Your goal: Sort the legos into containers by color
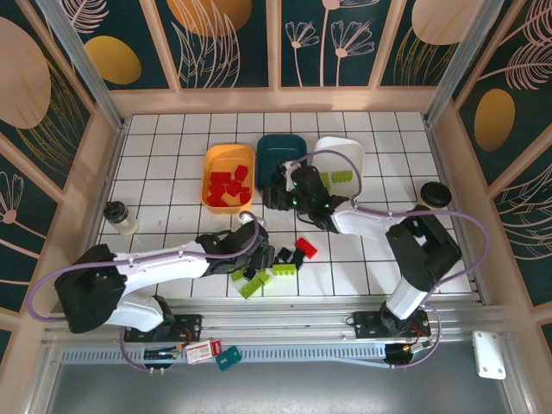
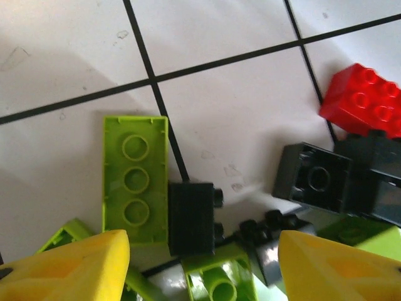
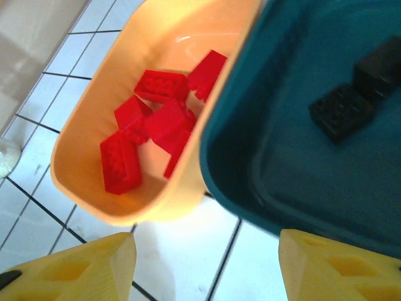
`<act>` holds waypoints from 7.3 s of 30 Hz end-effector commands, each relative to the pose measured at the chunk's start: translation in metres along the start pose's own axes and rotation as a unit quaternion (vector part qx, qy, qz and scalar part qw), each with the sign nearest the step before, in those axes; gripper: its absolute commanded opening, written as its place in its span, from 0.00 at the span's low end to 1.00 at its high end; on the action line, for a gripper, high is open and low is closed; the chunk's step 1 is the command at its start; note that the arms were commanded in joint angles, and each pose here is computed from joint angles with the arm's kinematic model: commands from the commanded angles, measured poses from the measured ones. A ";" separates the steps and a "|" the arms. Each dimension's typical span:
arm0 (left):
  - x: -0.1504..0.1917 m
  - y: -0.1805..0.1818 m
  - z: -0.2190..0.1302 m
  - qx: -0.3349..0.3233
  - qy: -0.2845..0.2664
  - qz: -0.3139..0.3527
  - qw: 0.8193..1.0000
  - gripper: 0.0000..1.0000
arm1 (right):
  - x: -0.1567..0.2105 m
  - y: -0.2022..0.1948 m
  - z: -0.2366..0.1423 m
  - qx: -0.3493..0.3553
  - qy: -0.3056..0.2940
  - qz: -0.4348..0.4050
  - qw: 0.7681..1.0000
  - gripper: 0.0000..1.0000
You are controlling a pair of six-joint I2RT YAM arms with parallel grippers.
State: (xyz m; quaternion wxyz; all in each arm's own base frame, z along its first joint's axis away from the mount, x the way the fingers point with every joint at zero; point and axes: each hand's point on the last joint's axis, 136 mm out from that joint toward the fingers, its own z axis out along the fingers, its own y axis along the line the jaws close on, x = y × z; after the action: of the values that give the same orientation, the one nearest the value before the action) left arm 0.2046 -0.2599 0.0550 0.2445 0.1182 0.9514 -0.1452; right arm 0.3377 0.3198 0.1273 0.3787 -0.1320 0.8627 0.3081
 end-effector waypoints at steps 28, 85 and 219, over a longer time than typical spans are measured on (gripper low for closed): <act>-0.104 -0.001 -0.017 -0.035 -0.104 0.002 0.994 0.15 | -0.008 -0.042 -0.109 0.044 -0.111 0.042 0.992 0.63; -0.138 0.057 -0.071 0.045 -0.191 -0.133 0.972 0.99 | 0.198 0.023 -0.103 0.024 0.241 -0.084 0.966 0.72; -0.097 0.105 -0.075 -0.051 -0.186 -0.161 0.968 0.99 | -0.063 -0.172 -0.058 0.168 -0.032 0.108 0.979 0.11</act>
State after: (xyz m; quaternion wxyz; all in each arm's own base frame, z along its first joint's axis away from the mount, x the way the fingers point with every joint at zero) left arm 0.2875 -0.1498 0.1489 0.4037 -0.0739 0.9004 -0.1441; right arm 0.4006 0.1456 0.1232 0.3725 0.0225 0.9075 0.1927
